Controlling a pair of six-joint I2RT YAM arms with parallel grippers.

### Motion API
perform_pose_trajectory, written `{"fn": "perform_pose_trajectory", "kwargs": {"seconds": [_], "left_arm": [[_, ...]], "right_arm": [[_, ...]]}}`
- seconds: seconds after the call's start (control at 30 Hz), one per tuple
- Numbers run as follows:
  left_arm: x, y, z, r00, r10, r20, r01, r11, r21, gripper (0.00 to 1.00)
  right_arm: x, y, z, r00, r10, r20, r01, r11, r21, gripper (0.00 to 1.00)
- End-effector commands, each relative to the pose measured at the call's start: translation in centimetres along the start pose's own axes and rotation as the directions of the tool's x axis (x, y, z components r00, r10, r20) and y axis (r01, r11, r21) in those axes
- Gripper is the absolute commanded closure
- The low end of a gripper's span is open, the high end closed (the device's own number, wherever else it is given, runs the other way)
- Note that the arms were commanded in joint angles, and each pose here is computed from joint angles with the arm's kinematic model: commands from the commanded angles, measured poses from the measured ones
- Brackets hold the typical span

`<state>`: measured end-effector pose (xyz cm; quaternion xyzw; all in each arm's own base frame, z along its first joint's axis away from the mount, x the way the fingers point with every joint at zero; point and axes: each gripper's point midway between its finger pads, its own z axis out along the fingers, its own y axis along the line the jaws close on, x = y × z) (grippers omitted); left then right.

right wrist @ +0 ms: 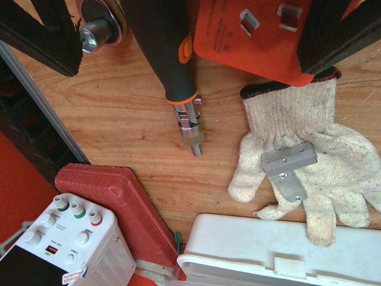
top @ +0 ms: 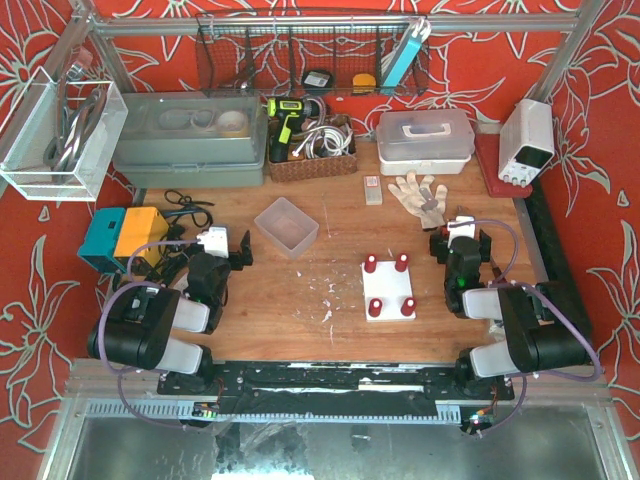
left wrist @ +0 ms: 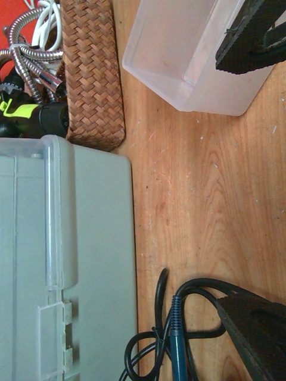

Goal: Install the large spring

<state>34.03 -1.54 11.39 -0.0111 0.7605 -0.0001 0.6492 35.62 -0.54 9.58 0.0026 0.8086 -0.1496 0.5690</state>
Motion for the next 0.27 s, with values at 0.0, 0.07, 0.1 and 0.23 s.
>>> {"fn": "perform_pose_trajectory", "kwargs": {"seconds": [0.0,0.07,0.1,0.23], "left_arm": [[-0.62,0.10,0.19,1.000,-0.007,0.020,0.007,1.000,-0.003,0.00],[-0.62,0.10,0.19,1.000,-0.007,0.020,0.007,1.000,-0.003,0.00],[-0.57,0.11,0.20,1.000,-0.007,0.018,0.007,1.000,-0.003,0.00],[-0.61,0.10,0.21,1.000,-0.007,0.019,0.007,1.000,-0.003,0.00]], "right_arm": [[-0.46,-0.49,0.29,1.000,0.022,0.004,-0.022,0.999,0.027,0.01],[-0.48,-0.50,0.29,1.000,0.022,0.004,-0.022,0.999,0.027,0.01],[-0.48,-0.50,0.29,1.000,0.022,0.004,-0.022,0.999,0.027,0.01],[-0.48,-0.51,0.29,1.000,0.023,0.004,-0.023,0.999,0.027,0.01]]}}
